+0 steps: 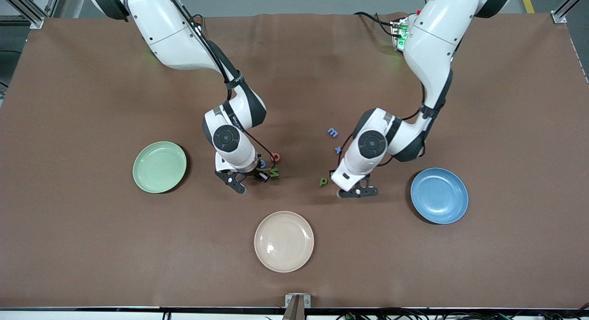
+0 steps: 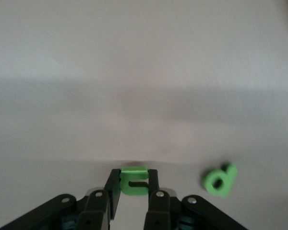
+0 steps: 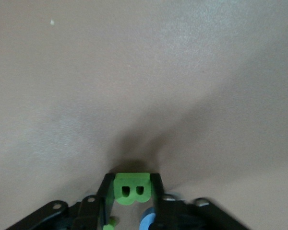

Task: Sort upper and lower case letters into plates
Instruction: 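Grasp the green B with the right gripper while the left grasps green c, then drop the B into the green plate while the left drops c into blue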

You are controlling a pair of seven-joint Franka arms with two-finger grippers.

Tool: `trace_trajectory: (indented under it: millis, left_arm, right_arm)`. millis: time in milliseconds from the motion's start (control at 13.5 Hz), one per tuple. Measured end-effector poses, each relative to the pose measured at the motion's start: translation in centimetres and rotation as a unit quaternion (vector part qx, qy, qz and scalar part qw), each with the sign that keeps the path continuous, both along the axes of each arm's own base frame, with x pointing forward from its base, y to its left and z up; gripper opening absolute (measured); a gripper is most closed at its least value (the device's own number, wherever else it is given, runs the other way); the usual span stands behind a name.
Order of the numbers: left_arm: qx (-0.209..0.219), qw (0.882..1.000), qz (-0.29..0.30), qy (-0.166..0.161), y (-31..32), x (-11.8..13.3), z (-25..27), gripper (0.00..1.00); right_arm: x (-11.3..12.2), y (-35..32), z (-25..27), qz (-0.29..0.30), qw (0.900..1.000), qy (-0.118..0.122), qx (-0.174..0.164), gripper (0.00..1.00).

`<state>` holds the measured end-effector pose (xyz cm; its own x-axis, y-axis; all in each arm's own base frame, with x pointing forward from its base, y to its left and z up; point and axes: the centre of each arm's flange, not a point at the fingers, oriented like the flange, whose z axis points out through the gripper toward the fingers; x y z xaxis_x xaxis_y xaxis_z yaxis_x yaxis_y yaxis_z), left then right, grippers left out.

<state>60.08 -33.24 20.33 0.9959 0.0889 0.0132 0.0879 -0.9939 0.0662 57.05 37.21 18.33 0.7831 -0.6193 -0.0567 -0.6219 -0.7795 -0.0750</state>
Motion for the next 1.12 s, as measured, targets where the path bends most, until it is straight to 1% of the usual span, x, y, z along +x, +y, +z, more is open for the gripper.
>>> trace_trajectory:
  millis: [149, 223, 297, 372, 520, 595, 669, 818, 966, 1115]
  left_arm:
    - [-0.002, 1.0, 0.008, -0.015, 4.1, 2.4, 2.2, 0.27]
    - [0.0, 1.0, 0.01, -0.016, 6.5, 3.5, 3.3, 0.27]
    - [0.004, 1.0, 0.011, -0.01, 8.6, 4.2, 4.4, 0.27]
    - [0.009, 1.0, 0.01, -0.003, 10.4, 4.5, 5.7, 0.27]
    - [0.017, 1.0, 0.006, 0.009, 13.9, 5.0, 7.7, 0.27]
    - [0.019, 1.0, 0.01, 0.014, 15.8, 5.2, 7.8, 0.27]
    - [0.023, 0.999, 0.017, 0.019, 18.0, 5.4, 7.4, 0.27]
    - [0.05, 0.998, 0.018, 0.027, 22.3, 5.6, 5.7, 0.27]
    - [0.074, 0.996, 0.025, 0.033, 26.2, 5.9, 4.2, 0.27]
    - [0.078, 0.995, 0.035, 0.043, 28.6, 5.9, 2.7, 0.27]
  right_arm:
    - [0.3, -0.4, -0.1, -0.003, 1.0, -0.001, -0.002, 0.35]
    - [0.5, -0.8, -0.2, -0.002, 1.0, 0.0, -0.005, 0.35]
    - [0.9, -1.6, -0.1, 0.007, 1.0, 0.007, -0.012, 0.35]
    - [1.4, -2.8, 0.5, 0.02, 0.999, 0.021, -0.02, 0.35]
    - [3.5, -7.4, 3.8, 0.049, 0.997, 0.044, -0.025, 0.35]
    - [4.4, -10.3, 5.8, 0.067, 0.996, 0.048, -0.022, 0.35]
    - [4.8, -13.5, 7.4, 0.087, 0.995, 0.05, -0.019, 0.35]
    - [4.1, -19.7, 8.8, 0.125, 0.99, 0.056, -0.013, 0.35]
    - [2.1, -24.4, 8.5, 0.154, 0.986, 0.067, -0.016, 0.35]
    - [0.0, -27.3, 7.8, 0.171, 0.982, 0.071, -0.026, 0.35]
